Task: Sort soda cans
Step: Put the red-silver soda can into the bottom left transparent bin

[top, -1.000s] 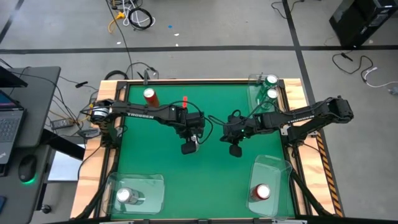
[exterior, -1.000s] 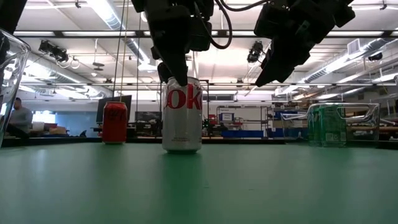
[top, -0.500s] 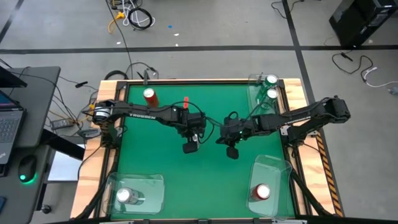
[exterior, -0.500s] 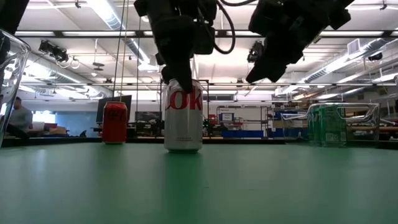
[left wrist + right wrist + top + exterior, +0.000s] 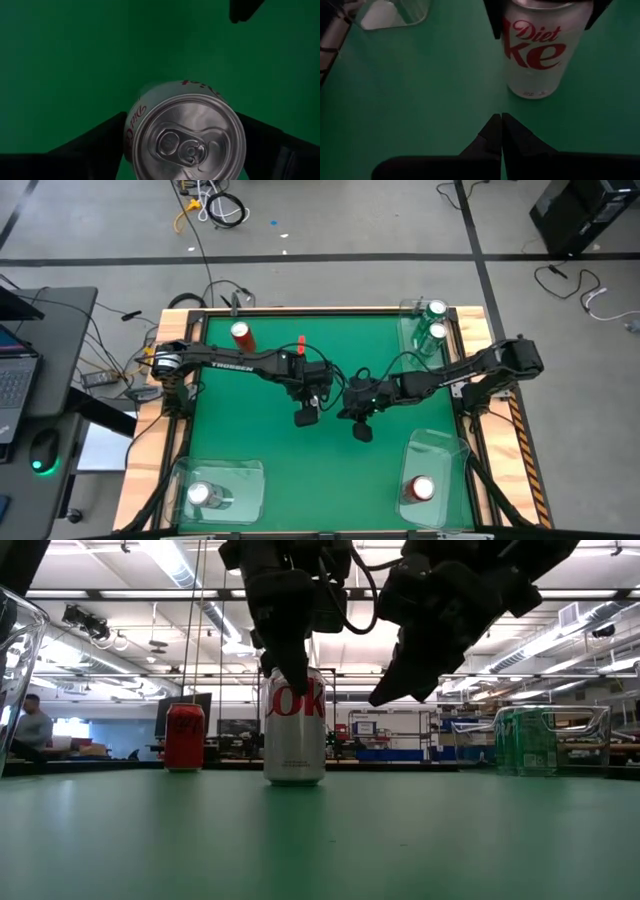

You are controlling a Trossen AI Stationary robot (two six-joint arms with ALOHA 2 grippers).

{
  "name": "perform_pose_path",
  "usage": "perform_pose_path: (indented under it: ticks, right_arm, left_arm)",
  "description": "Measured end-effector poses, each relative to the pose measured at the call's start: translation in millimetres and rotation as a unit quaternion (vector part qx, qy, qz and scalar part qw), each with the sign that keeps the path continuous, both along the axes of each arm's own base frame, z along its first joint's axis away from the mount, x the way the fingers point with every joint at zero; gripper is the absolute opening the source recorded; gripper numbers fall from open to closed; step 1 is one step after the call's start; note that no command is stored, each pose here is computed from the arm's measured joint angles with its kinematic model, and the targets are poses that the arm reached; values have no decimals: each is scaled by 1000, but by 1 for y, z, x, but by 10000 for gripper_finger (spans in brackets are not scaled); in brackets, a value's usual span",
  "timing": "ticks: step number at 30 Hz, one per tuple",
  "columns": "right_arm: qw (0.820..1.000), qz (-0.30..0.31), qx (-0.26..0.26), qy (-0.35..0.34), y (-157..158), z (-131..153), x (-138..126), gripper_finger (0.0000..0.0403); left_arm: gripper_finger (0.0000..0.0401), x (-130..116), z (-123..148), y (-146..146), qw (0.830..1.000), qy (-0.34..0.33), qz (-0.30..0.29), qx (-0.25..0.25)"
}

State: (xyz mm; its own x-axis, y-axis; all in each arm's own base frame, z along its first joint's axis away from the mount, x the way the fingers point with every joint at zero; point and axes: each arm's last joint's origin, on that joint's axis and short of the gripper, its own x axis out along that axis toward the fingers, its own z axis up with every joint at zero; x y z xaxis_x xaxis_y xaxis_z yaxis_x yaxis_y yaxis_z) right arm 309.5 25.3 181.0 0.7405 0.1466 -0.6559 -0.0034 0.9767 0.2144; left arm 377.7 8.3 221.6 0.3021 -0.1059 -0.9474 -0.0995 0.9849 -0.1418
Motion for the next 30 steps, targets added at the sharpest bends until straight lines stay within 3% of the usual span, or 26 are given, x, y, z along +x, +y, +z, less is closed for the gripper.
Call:
perform_pose_path:
  ticks: [8, 16, 19, 23, 30]
  right_arm:
    - [1000, 9, -1, -10, 0, 10, -5, 0]
    - [1000, 11, -5, -15, -1, 22, -13, 0]
    - [1000, 11, -5, -11, -1, 23, -15, 0]
    - [1000, 12, -6, -3, -1, 22, -16, 0]
    - [1000, 23, -13, -5, 2, 22, -16, 0]
  left_arm:
    - [313, -5, 18, 1, 999, 44, -6, 5]
    - [311, -13, 73, 0, 996, 76, -13, 53]
    - [311, -16, 89, -10, 996, 79, -8, 50]
    - [310, -32, 99, -29, 990, 136, 2, 44]
    - [310, -59, 129, -65, 992, 109, 65, 8]
